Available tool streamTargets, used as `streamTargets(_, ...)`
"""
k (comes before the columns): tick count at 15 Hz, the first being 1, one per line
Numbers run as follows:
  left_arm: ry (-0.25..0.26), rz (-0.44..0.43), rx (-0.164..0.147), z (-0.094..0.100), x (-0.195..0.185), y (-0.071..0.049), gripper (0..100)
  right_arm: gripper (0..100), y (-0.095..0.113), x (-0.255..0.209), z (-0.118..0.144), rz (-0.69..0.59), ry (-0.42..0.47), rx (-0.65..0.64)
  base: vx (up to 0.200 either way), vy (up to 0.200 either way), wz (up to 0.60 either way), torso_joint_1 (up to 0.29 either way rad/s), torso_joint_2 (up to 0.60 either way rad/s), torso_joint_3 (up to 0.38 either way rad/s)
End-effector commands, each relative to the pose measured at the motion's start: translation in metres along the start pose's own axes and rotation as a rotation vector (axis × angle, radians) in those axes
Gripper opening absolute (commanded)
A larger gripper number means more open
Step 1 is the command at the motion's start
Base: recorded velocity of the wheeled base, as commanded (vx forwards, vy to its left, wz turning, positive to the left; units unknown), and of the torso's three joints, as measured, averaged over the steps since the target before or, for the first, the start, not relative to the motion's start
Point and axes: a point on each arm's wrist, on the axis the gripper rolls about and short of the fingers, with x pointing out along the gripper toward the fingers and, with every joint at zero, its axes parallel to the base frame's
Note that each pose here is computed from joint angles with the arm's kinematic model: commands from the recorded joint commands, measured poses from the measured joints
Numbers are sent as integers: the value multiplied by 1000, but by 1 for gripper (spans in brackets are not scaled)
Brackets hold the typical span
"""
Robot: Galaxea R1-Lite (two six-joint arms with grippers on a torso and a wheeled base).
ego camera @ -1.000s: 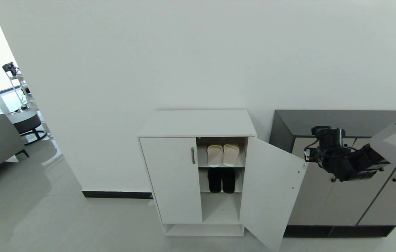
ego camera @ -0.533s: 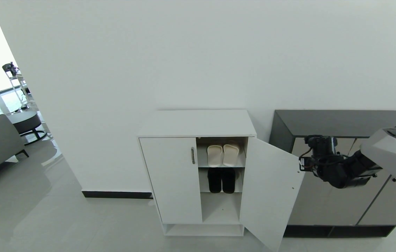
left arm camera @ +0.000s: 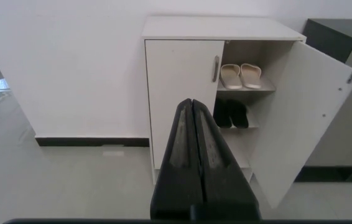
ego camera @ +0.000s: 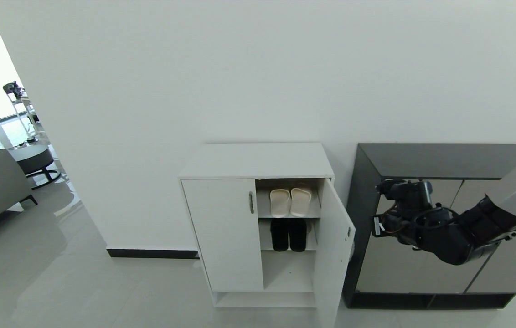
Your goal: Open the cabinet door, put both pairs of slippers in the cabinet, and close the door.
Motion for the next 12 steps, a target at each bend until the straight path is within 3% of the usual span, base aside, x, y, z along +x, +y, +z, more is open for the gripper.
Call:
streamTargets(1,1,0,0,0,0,0,0,0,5,-25,13,31,-49,-2,0,0,0,0,0,0)
streamTargets(12,1,0,0,0,0,0,0,0,11,-23,3,40,-42,-17,0,0,0,0,0,0)
